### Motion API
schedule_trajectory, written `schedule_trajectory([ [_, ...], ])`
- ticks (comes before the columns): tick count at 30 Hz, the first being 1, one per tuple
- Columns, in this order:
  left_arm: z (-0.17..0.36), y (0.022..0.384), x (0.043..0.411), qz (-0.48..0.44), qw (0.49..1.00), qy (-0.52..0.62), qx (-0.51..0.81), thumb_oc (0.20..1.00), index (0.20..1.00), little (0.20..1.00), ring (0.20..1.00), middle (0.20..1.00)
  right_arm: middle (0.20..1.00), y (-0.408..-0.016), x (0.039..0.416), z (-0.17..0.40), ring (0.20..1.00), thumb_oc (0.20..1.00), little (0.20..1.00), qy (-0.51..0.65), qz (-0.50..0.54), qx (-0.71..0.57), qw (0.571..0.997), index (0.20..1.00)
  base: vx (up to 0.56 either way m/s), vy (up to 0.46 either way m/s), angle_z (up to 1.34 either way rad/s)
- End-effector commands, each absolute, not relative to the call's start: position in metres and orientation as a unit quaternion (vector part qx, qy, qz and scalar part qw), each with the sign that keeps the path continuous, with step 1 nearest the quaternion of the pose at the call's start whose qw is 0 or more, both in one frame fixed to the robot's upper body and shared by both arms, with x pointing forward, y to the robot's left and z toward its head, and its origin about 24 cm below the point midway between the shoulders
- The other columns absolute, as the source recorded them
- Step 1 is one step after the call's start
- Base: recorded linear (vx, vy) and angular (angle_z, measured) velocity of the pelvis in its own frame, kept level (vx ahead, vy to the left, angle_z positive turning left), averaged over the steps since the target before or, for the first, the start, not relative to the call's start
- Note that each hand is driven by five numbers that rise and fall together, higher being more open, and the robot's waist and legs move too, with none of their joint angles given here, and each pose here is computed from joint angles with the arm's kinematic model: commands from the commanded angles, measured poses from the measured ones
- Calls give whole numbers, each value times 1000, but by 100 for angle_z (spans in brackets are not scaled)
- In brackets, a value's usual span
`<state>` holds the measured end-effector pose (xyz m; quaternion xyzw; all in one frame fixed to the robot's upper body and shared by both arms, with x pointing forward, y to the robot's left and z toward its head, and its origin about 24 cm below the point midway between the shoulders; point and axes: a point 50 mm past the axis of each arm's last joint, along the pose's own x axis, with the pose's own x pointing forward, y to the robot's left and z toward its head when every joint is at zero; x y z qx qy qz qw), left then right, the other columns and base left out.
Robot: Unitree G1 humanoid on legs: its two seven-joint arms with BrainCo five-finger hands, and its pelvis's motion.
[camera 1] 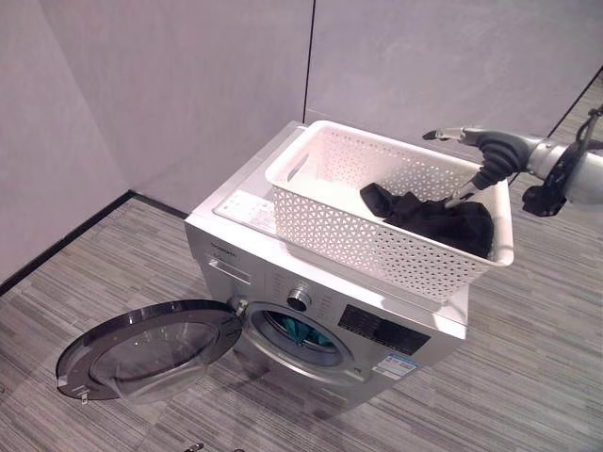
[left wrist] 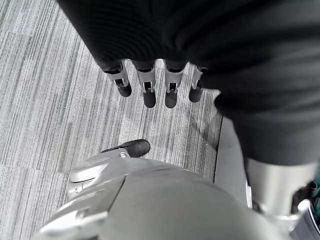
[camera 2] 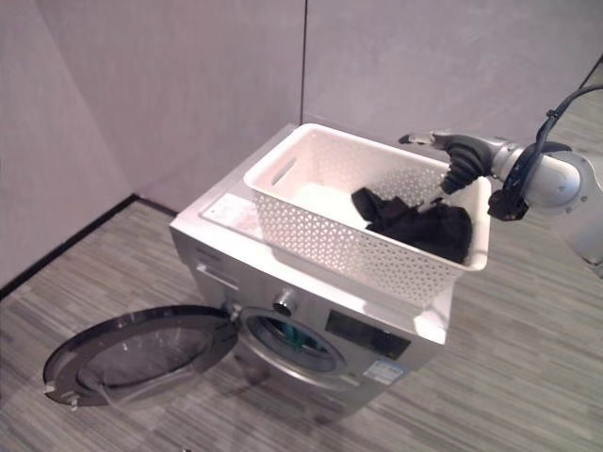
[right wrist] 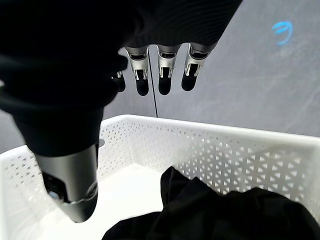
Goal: Grab the laundry basket,head to the washer,open it,put in the laundry and shut it.
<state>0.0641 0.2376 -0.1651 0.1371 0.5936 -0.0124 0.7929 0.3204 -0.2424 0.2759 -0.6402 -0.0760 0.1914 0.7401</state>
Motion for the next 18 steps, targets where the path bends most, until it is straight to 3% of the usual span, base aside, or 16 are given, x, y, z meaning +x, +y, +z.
schedule_trajectory([
  [1, -163, 247, 64, -16, 786, 600, 149, 1000, 1000, 1000, 1000, 1000, 1000, -243, 322, 282, 1000, 1000, 1000, -73, 187, -651, 732, 1000, 1, -1, 4],
  [18, -165, 243, 62, -32, 783, 603, 147, 1000, 1000, 1000, 1000, 1000, 1000, -256, 323, 255, 1000, 1000, 1000, 7, 216, -677, 704, 1000, 1, 1, 3],
])
